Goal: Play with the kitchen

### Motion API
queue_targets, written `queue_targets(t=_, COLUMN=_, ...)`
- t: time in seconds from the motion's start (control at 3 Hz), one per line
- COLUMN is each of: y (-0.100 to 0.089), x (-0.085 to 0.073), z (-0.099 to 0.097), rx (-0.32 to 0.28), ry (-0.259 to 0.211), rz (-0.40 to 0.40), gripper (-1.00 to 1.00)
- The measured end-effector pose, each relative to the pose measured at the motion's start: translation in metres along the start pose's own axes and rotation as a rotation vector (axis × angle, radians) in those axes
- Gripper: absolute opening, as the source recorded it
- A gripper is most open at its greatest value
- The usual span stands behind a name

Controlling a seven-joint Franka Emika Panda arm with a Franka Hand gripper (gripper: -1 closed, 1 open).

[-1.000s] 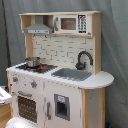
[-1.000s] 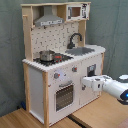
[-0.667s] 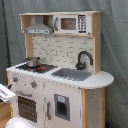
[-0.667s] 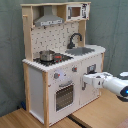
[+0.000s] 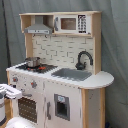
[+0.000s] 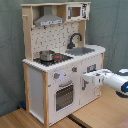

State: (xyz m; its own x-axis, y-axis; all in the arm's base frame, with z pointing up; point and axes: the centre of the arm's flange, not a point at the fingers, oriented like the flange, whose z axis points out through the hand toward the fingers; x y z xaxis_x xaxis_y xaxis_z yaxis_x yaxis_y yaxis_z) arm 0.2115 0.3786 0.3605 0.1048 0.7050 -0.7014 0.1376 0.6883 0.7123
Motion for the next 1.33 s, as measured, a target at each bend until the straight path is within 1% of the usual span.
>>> queue_targets(t=0.33, y=-0.006, x=-0.001, z=0.013, rx=-0.015, ry=0.026, rz=-0.045, gripper=1.00)
queue_targets(t=0.67, y=-0.008, x=-0.002, z=0.030, rx=-0.032, ry=0.051, rz=-0.070, gripper=1.00)
queue_targets(t=1.33, y=-0.011, x=-0.008, z=0.063, rx=-0.063, ry=0.092, rz=-0.073, gripper=1.00)
